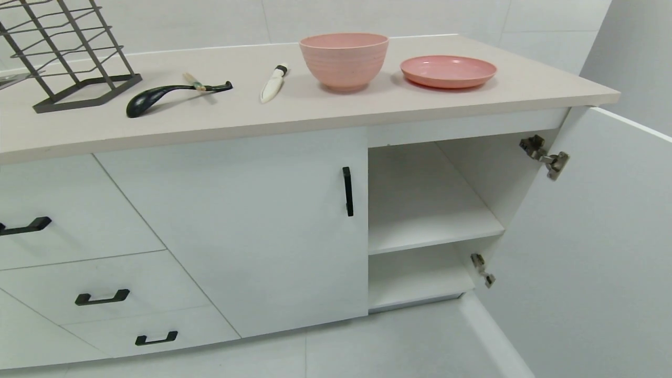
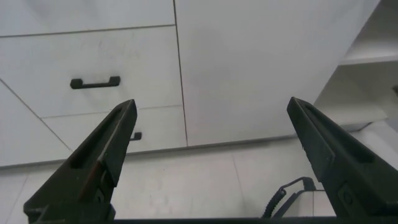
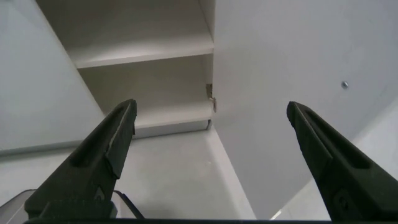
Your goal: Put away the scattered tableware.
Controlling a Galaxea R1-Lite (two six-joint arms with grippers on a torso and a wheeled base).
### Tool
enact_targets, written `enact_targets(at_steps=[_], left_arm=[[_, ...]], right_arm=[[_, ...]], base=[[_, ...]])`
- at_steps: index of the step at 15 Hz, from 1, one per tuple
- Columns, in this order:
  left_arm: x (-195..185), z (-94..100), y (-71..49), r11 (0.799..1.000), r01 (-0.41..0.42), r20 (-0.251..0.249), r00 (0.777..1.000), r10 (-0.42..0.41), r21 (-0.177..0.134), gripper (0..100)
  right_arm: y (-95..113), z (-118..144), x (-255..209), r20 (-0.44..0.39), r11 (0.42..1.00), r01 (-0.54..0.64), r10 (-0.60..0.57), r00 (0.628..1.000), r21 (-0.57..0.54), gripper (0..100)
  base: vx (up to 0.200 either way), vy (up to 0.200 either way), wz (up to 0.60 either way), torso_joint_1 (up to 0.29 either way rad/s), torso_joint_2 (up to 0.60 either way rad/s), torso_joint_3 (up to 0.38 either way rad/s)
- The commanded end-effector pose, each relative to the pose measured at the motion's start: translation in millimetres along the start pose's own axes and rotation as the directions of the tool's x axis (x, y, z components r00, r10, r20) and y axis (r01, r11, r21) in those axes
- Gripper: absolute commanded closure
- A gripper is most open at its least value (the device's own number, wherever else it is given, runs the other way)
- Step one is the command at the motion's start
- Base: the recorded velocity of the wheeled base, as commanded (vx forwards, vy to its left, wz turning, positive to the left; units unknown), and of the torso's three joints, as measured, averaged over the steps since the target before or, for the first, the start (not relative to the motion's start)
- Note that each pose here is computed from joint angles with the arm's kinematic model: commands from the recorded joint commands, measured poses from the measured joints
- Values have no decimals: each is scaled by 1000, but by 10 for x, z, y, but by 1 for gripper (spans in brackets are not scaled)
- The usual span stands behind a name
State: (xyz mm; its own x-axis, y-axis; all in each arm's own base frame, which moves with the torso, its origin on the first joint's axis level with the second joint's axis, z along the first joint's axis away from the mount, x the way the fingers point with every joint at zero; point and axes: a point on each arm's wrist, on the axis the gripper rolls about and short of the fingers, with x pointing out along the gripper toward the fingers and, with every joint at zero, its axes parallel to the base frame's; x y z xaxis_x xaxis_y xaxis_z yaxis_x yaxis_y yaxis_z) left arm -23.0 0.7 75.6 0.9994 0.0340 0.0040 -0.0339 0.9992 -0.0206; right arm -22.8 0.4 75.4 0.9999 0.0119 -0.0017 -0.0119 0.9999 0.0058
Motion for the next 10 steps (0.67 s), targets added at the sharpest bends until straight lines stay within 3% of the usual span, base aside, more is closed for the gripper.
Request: enact_targets(at_steps=[1,4,7,10], left_arm=[[2,0,0,1000,0,-3,1000,0,-1,0],[2,0,0,1000,-3,-2,1000,3,-2,0],[2,0,0,1000,0,-3,1000,0,-3,0],[2,0,0,1000,0,-3,1000,0,-4,0]], right_arm=[[0,0,0,0,1000,0,0,1000,0,0],[0,0,0,0,1000,0,0,1000,0,0],[0,0,0,0,1000,0,0,1000,0,0],[0,0,0,0,1000,0,0,1000,0,0]], base=[[0,0,0,0,0,0],[0,0,0,0,0,0],[0,200,0,4,-1,2],[0,0,0,0,0,0]])
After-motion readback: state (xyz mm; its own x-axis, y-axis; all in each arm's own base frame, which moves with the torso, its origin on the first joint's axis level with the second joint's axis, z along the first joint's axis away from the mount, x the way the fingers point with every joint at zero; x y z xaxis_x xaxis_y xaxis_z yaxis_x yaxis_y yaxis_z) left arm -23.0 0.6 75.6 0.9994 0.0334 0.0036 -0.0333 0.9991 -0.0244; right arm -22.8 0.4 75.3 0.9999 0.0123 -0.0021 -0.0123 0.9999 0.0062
